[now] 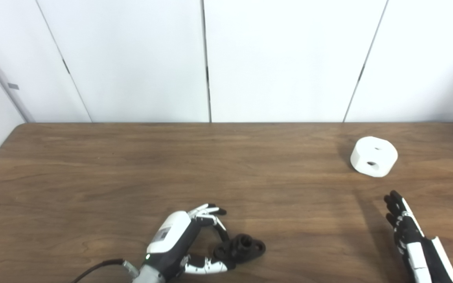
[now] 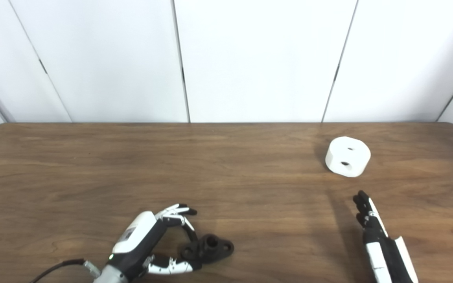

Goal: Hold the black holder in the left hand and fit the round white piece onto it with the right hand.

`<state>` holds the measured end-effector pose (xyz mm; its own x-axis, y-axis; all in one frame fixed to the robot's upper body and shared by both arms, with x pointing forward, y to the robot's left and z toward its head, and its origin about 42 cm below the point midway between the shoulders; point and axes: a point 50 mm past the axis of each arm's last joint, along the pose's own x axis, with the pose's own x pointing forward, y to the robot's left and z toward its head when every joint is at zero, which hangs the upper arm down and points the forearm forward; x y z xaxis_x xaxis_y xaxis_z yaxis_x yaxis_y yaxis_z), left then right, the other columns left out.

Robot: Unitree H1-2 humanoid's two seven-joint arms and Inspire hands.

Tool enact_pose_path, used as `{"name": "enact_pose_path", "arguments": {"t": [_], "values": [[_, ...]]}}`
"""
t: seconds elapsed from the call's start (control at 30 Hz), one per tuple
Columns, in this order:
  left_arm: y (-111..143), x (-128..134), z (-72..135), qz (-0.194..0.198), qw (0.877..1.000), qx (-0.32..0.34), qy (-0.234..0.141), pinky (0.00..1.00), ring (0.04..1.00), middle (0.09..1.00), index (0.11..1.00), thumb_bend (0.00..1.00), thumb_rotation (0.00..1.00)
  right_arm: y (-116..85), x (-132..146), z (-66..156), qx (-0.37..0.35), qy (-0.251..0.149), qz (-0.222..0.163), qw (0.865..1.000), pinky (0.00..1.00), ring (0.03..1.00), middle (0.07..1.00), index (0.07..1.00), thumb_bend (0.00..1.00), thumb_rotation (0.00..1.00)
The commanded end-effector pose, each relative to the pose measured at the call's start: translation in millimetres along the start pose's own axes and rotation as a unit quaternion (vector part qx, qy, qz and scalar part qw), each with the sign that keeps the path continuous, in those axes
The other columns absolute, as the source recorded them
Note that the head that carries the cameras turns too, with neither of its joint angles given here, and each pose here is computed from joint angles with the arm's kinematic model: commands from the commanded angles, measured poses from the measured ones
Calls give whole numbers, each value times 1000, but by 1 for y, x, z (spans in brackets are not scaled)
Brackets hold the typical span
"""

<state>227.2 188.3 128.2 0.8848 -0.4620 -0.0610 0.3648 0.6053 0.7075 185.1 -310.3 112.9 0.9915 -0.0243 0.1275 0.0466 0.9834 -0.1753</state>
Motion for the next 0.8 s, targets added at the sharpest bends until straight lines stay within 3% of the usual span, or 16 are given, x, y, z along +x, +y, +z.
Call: {"name": "enact_pose_path", "arguments": {"t": [0.0, 0.23, 0.4, 0.6, 0.77], "values": [[-32, -18, -17, -92, 995, -18, 42, 928, 920, 839, 490, 513, 43, 9, -9, -6, 13, 20, -4, 1000, 1000, 997, 964, 969, 561, 1000], [-32, -20, -20, -86, 995, 33, 36, 944, 912, 824, 489, 514, 44, 6, -6, 3, -11, 22, -11, 1000, 1000, 983, 956, 954, 529, 999], [-31, -23, -22, -76, 992, 93, 45, 947, 904, 817, 489, 515, 45, -3, 8, 20, -34, 15, -28, 999, 1000, 981, 941, 932, 550, 841], [-29, -24, -19, -67, 986, 147, 41, 921, 883, 803, 489, 517, 47, -11, 23, 39, -48, -3, -31, 998, 1000, 972, 941, 934, 524, 850], [-30, -23, -16, -60, 985, 153, 42, 918, 879, 796, 489, 518, 48, -19, 34, 50, -64, -18, -34, 997, 1000, 972, 947, 930, 527, 855]]}}
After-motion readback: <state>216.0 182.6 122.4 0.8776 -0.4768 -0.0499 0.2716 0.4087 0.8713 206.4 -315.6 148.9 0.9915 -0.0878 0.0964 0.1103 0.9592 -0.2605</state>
